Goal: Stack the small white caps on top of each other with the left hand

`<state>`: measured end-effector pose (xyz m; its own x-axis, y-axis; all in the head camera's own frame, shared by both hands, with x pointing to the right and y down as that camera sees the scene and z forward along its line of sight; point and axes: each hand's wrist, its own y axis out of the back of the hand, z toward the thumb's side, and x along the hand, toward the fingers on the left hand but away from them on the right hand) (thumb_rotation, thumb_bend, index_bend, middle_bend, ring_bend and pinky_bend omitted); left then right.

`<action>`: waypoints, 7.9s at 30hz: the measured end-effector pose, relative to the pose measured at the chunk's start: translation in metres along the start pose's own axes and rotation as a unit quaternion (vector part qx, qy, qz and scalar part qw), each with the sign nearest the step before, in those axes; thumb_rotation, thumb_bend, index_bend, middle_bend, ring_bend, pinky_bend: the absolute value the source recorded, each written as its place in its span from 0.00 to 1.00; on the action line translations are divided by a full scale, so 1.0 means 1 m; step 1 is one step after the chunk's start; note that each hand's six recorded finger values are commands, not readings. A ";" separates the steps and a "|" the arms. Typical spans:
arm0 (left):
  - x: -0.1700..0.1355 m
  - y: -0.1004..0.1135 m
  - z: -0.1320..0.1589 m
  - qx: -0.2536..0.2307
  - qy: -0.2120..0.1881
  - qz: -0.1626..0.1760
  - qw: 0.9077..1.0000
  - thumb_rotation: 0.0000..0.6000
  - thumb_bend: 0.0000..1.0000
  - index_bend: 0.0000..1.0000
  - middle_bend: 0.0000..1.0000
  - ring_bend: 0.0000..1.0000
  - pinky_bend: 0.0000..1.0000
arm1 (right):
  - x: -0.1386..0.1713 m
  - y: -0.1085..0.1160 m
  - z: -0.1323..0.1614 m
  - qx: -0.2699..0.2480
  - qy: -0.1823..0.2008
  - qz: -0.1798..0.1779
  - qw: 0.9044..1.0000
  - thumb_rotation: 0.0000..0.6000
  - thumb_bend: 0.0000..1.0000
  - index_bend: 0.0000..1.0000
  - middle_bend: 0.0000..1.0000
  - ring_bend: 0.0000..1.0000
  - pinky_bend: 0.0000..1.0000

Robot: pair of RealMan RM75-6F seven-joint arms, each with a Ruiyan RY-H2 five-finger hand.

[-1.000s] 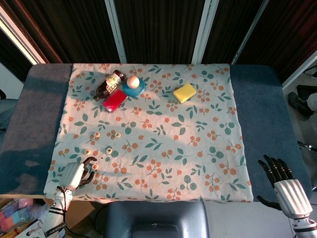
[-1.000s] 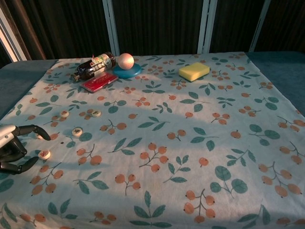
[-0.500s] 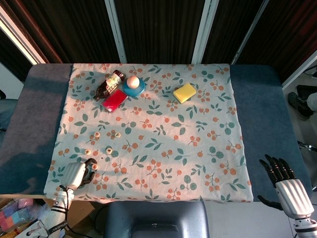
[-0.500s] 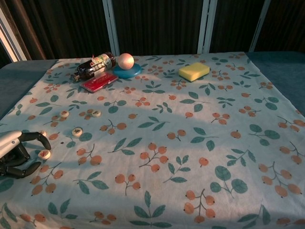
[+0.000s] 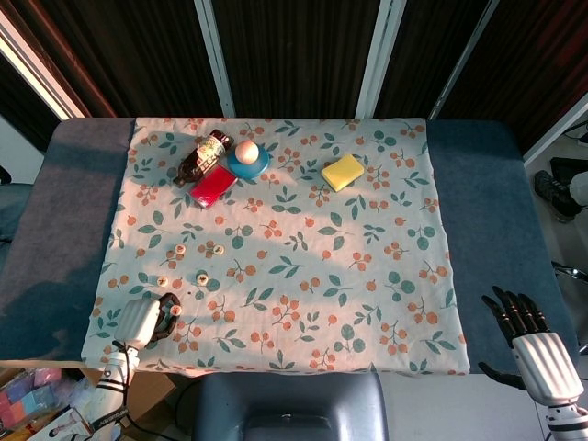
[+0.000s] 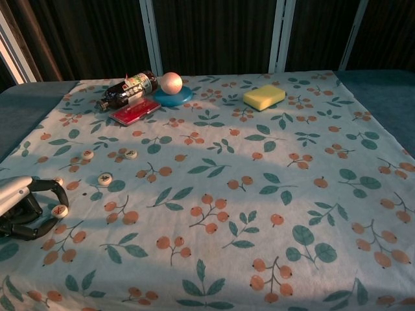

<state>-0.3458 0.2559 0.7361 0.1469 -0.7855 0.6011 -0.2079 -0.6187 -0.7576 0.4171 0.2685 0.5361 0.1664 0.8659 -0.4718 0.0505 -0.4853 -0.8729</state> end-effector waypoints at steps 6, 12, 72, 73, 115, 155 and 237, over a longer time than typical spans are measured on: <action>0.003 0.008 0.002 -0.005 -0.001 0.012 1.000 1.00 0.43 0.50 1.00 1.00 1.00 | 0.000 0.000 0.000 0.001 0.000 0.000 1.000 1.00 0.18 0.00 0.00 0.00 0.00; 0.016 0.032 0.006 -0.025 0.000 0.046 0.999 1.00 0.43 0.50 1.00 1.00 1.00 | 0.000 -0.001 0.000 0.001 0.000 0.000 1.000 1.00 0.18 0.00 0.00 0.00 0.00; 0.058 0.037 -0.025 0.013 0.071 0.012 0.997 1.00 0.43 0.35 1.00 1.00 1.00 | -0.002 0.000 -0.001 0.000 -0.005 -0.001 1.000 1.00 0.18 0.00 0.00 0.00 0.00; 0.057 0.037 -0.025 0.014 0.069 0.012 0.997 1.00 0.43 0.34 1.00 1.00 1.00 | -0.002 0.000 -0.001 0.001 -0.005 -0.001 1.000 1.00 0.18 0.00 0.00 0.00 0.00; 0.077 0.010 0.065 0.031 0.027 0.006 0.999 1.00 0.43 0.39 1.00 1.00 1.00 | 0.001 0.004 -0.003 -0.008 -0.002 -0.006 1.000 1.00 0.18 0.00 0.00 0.00 0.00; 0.073 0.059 0.031 0.030 0.049 0.044 0.997 1.00 0.43 0.50 1.00 1.00 1.00 | 0.001 0.005 -0.003 -0.007 -0.003 -0.006 1.000 1.00 0.18 0.00 0.00 0.00 0.00; 0.148 0.072 0.033 0.076 0.124 -0.003 0.989 1.00 0.39 0.37 1.00 1.00 1.00 | 0.000 0.007 -0.008 -0.008 -0.013 -0.010 1.000 1.00 0.18 0.00 0.00 0.00 0.00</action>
<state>-0.3073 0.0948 0.7617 -0.0984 -0.7655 0.6359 -0.0579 -0.6335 -0.7716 0.4253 0.2640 0.5308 0.1388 0.8782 -0.4576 0.0693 -0.4696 -0.8802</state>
